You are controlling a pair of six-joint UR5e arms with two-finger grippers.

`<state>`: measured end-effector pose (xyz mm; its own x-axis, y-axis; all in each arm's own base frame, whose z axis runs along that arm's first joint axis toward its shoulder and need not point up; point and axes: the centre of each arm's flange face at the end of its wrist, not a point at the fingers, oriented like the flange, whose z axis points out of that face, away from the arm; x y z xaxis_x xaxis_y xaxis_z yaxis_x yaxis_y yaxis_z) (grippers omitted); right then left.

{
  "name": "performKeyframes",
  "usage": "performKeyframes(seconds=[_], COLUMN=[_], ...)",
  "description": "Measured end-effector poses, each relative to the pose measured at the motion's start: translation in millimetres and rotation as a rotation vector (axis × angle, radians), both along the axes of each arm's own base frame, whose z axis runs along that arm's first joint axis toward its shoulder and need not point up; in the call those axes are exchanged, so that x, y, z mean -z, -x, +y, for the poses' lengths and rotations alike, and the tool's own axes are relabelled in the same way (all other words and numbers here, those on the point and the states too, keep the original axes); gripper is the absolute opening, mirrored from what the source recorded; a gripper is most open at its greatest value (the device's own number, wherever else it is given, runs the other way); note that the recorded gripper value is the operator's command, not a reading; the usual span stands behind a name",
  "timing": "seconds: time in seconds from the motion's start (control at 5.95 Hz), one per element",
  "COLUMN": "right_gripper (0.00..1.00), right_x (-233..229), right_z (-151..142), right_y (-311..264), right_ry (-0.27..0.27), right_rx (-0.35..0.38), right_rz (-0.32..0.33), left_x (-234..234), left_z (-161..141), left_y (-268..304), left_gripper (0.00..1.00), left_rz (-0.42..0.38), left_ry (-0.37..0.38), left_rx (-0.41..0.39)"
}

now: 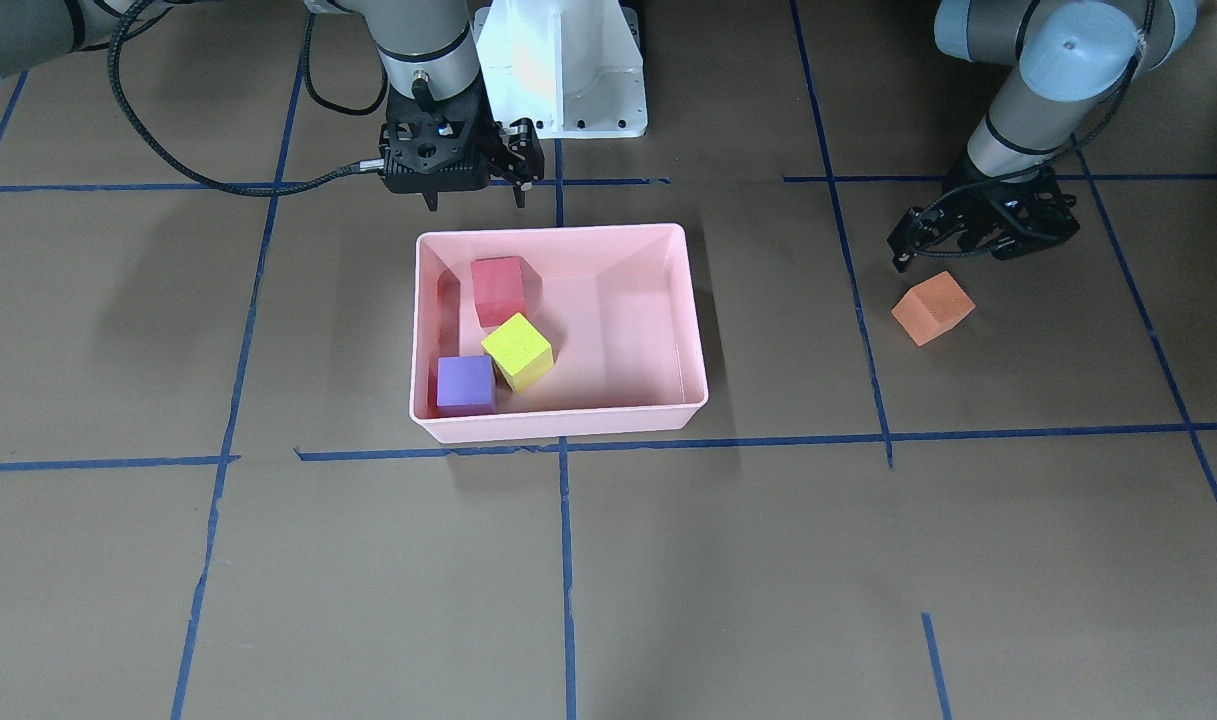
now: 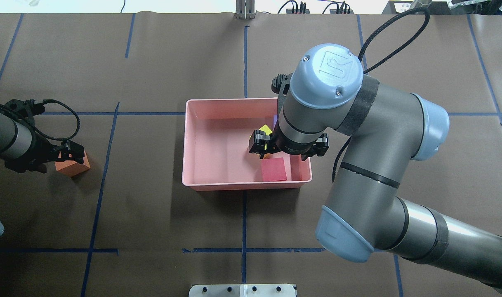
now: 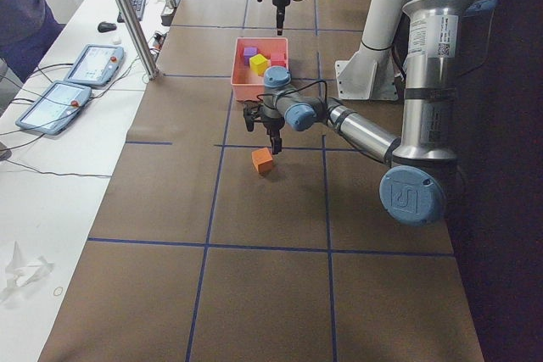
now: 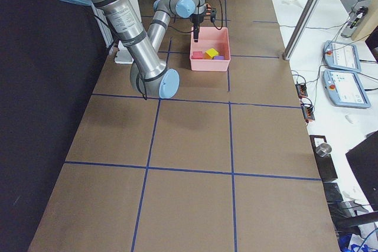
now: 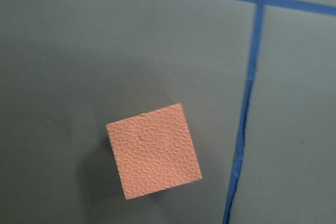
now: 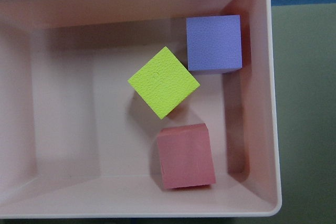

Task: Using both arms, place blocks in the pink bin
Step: 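Carry the pink-red cube into the bin while the left gripper grasps the orange cube, then open the right gripper and withdraw it while the left gripper lifts the orange cube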

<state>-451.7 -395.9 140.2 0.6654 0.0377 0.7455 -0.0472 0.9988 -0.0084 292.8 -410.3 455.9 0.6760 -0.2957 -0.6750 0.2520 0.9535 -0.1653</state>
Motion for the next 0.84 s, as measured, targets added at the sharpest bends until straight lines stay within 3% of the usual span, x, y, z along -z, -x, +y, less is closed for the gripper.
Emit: performKeyframes(seconds=[0.84], right_gripper=[1.0], right_x=[-13], right_z=[4], right_y=[-10], right_ry=[-0.003], right_rx=[-0.006], right_rz=[0.01], left_x=[-38], left_z=[-27], left_y=[-28], left_gripper=[0.97], left_rz=[-0.054], left_ry=[0.041], left_rx=[-0.009])
